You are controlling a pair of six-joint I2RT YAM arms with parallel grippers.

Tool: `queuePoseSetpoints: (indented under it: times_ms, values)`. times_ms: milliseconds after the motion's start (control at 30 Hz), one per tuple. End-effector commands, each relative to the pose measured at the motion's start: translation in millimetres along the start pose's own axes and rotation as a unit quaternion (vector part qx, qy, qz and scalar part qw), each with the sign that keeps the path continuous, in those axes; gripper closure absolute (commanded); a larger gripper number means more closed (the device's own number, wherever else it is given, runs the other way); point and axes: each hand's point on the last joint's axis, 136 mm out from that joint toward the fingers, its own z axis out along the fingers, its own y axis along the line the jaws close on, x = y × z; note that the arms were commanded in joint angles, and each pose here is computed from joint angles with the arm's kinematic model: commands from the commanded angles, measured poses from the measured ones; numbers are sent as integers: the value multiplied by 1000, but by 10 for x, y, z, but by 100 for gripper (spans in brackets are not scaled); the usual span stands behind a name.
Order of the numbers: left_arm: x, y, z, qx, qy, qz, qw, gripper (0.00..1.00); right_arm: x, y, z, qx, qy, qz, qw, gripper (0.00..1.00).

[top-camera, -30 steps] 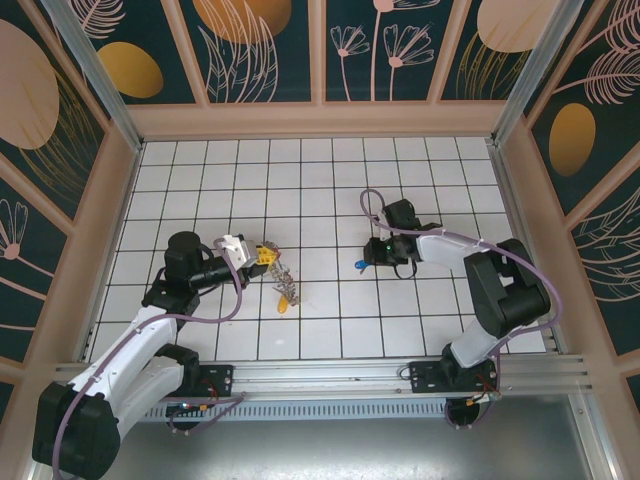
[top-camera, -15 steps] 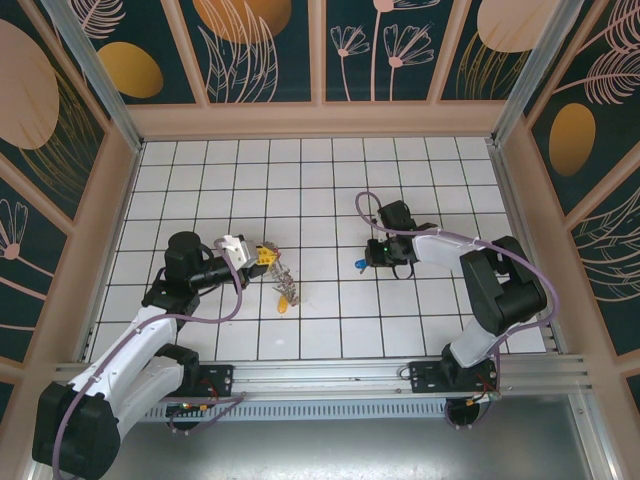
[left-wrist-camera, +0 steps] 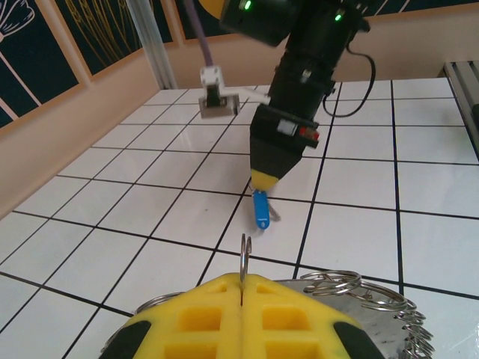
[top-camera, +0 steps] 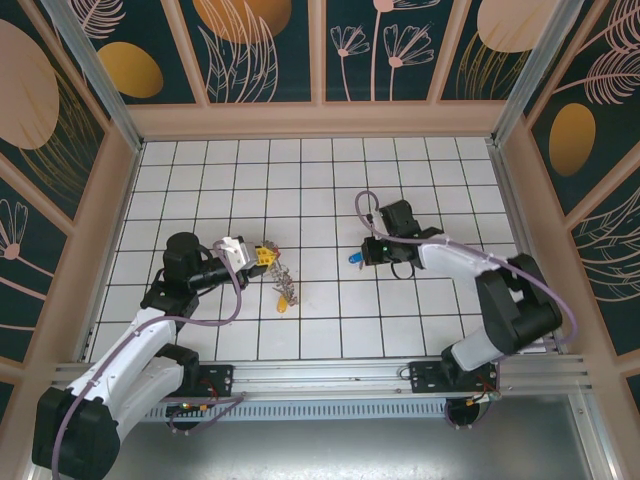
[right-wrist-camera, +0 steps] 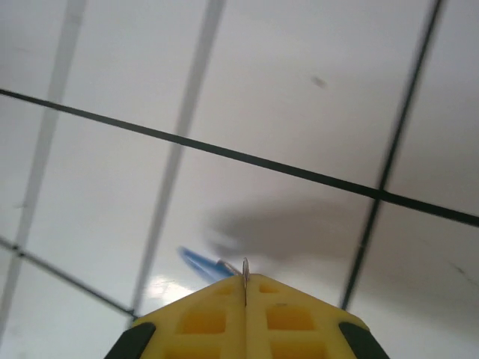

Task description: Put the keys on the keyring

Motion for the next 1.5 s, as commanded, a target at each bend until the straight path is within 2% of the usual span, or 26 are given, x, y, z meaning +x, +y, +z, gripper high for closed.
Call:
queuePoseSetpoints:
  times_ms: [0,167,267,367,433,600,767,1067,1467]
  values:
    - [-142,-45,-26,8,-26,30,999,100,-198,485,-263,-73,-77,-90,990,100]
    - [-177,-113,3,43,-32,13,998,100,-340,931,-582,-128,-127,-128,975,100]
    - [-185,-100,12,43,-34,12,998,100,-355,1269,-755,-162,-150,-174,960,100]
    - [-206,-102,13,45,-39,10,998,100,-367,1544,-885,-214,-162,-180,946,100]
    - [-218,-114,15,50,-44,7,998,100,-359,1696,-922,-246,-159,-178,939,100]
    - [-215,-121,27,56,-47,-3,997,100,-264,2092,-902,-281,-124,-214,927,100]
    - [-186,-89,35,46,-42,-8,998,100,-230,2377,-914,-318,-104,-207,919,100]
    - [-142,10,40,15,-31,-15,999,100,-155,2488,-794,-306,-87,-215,923,100]
    - [-105,50,95,22,-22,-53,998,100,-405,2476,-717,-263,-127,-205,934,100]
